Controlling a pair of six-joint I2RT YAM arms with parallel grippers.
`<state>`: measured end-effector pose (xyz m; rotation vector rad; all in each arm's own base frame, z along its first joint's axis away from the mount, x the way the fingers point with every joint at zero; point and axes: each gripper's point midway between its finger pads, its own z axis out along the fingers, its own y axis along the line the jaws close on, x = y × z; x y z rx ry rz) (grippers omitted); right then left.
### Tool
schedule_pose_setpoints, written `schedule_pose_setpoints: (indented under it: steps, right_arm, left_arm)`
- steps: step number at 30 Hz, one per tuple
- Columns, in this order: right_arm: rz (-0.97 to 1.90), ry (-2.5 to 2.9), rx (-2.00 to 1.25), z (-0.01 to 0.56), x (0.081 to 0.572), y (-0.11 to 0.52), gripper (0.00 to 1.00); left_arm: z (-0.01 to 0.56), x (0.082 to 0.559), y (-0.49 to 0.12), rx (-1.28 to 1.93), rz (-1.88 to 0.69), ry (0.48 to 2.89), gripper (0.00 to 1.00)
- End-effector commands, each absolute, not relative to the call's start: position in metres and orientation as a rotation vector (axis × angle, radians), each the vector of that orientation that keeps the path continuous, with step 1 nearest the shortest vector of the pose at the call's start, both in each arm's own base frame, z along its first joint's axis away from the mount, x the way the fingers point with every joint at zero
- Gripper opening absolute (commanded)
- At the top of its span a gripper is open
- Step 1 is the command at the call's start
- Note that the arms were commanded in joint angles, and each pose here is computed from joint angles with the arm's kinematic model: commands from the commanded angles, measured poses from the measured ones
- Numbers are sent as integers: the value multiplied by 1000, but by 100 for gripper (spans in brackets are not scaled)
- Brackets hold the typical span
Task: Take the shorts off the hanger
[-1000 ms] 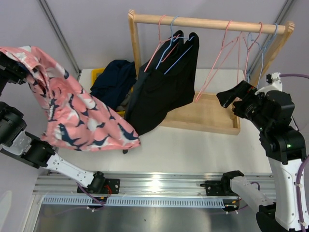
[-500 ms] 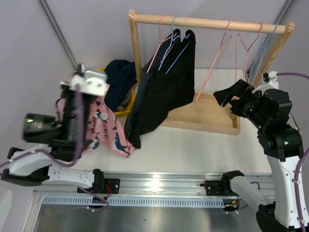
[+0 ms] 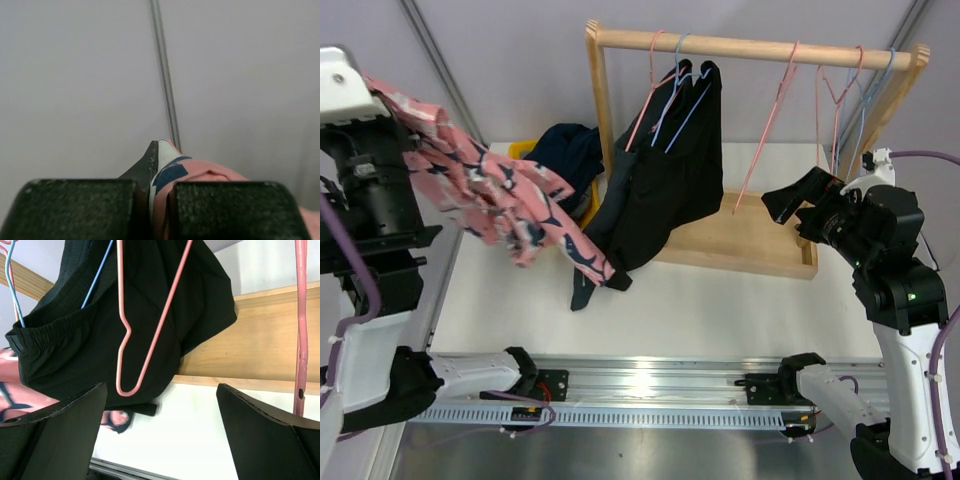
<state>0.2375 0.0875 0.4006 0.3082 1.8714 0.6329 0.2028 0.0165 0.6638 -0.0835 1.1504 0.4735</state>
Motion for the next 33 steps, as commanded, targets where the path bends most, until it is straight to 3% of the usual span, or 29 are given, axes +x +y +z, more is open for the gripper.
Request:
schedule_pose_setpoints:
  steps: [1, 8, 18, 24, 28, 29, 30, 32, 33]
  right_arm:
    - [638, 1863, 274, 401, 238, 90, 99]
    - [632, 1885, 257, 388, 236, 90, 99]
    - [711, 1847, 152, 379, 235, 106, 100]
    - [863, 1686, -67, 415, 217, 133, 99]
    - [976, 1559, -238, 450, 197, 152, 99]
    - [997, 1543, -263, 456, 195, 156, 99]
    - [1014, 1525, -284, 461, 193, 159, 99]
    - [1042, 1500, -301, 476, 197, 165, 100]
    - [1045, 1498, -299, 481, 200, 167, 99]
  left_arm:
    - [664, 238, -18, -41, 407, 1173, 0]
    - [677, 300, -31, -134, 285, 1181, 0]
    - [633, 441, -42, -70, 41, 1246, 0]
    - [575, 527, -27, -95, -75, 1328, 0]
    - [499, 573, -29, -116, -115, 1494, 1]
    - [460, 587, -30, -128, -119, 1583, 8]
    - [446, 590, -31, -144, -127, 1618, 44]
    - [397, 593, -34, -165, -144, 1739, 99]
    - [370, 591, -36, -187, -156, 1801, 99]
